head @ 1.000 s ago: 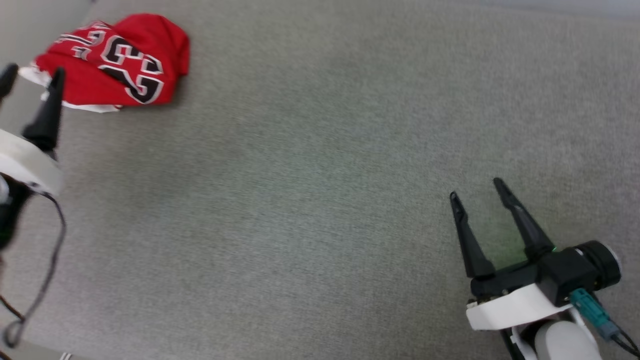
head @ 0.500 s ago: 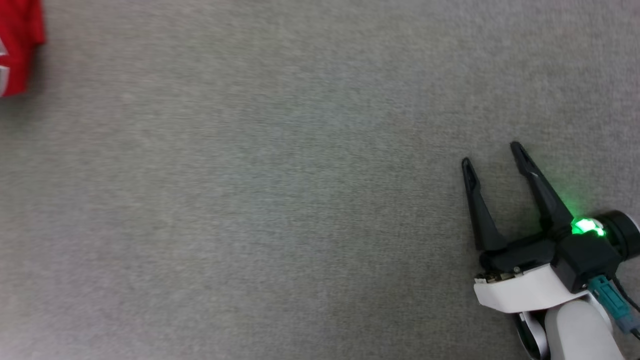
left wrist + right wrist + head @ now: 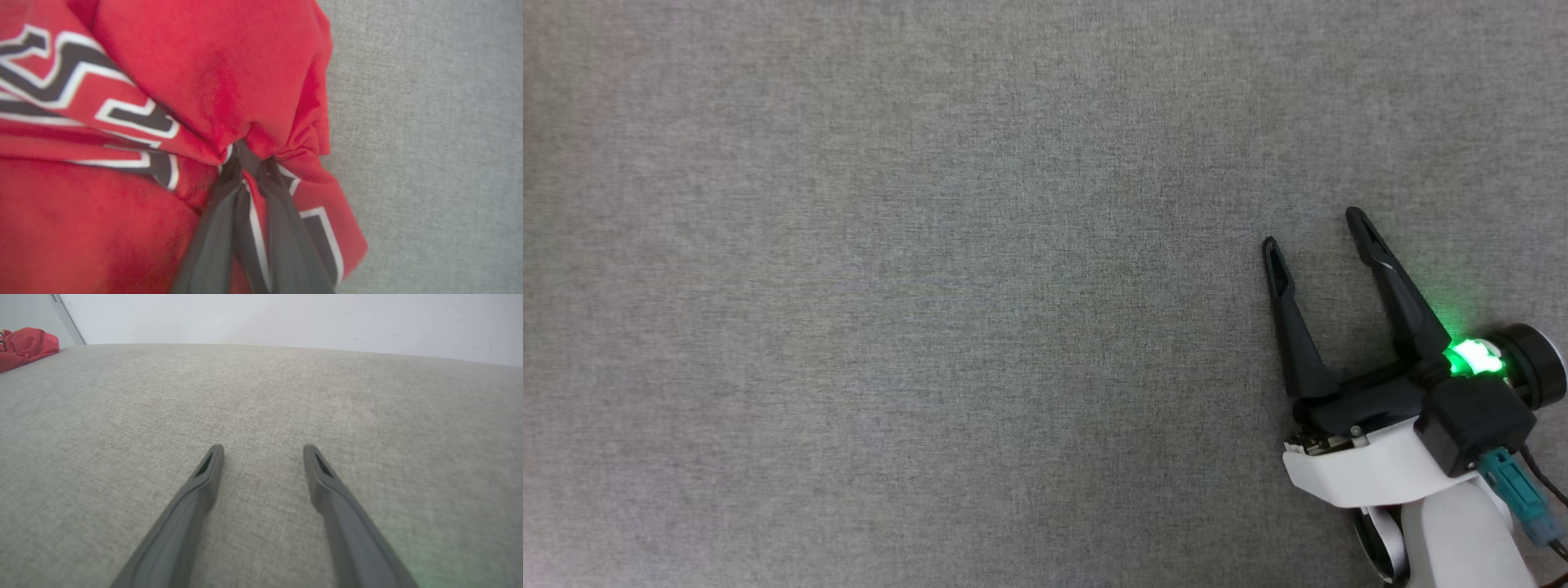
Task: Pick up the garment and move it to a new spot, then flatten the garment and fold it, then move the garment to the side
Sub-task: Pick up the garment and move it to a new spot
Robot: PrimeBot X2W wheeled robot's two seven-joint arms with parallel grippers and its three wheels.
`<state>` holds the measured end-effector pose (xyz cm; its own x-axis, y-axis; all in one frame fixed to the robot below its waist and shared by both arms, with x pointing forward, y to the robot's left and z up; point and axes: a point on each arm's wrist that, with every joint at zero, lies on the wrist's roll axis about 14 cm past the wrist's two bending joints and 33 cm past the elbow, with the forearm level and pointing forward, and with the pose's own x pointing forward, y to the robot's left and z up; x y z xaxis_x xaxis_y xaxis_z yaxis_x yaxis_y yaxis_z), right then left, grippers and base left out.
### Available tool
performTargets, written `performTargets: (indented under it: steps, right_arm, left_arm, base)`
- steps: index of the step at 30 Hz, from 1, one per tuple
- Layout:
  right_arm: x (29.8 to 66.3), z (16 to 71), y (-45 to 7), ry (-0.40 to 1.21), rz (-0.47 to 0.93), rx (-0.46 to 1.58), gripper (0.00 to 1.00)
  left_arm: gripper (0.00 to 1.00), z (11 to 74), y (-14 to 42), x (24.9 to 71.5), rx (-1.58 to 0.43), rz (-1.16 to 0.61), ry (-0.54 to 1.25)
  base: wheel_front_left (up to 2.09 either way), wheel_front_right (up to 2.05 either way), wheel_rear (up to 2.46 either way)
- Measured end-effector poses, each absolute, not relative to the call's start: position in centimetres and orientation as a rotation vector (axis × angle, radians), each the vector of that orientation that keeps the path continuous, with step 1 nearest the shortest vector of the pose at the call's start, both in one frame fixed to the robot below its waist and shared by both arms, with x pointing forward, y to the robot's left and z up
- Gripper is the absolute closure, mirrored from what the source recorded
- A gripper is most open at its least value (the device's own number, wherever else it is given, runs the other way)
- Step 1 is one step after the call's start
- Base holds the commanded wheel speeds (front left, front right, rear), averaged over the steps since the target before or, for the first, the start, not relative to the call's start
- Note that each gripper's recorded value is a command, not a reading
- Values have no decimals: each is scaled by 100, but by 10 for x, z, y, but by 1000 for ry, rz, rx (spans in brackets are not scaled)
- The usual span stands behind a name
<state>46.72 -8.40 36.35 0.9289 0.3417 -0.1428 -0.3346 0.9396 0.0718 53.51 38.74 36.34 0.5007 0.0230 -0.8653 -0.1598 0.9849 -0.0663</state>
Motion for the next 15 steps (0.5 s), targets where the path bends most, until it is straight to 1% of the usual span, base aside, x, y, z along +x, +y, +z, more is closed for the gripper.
performTargets:
  steps: [5, 7, 11, 15]
  right_arm:
    - [465, 369, -83, 155, 352, 33, 0]
    - [463, 373, -83, 152, 354, 28, 0]
    - [455, 381, -84, 159, 359, 13, 0]
    - [442, 395, -83, 155, 365, 13, 0]
  left_arm:
    - [100, 378, 381, 535, -115, 85, 952]
    - [100, 392, 377, 540, -94, 64, 877]
    - [100, 439, 372, 552, -60, 35, 671]
    - [100, 482, 362, 547, 0, -16, 510]
  base:
    - [0, 0, 0]
    - [0, 0, 0]
    - [0, 0, 0]
    - [0, 0, 0]
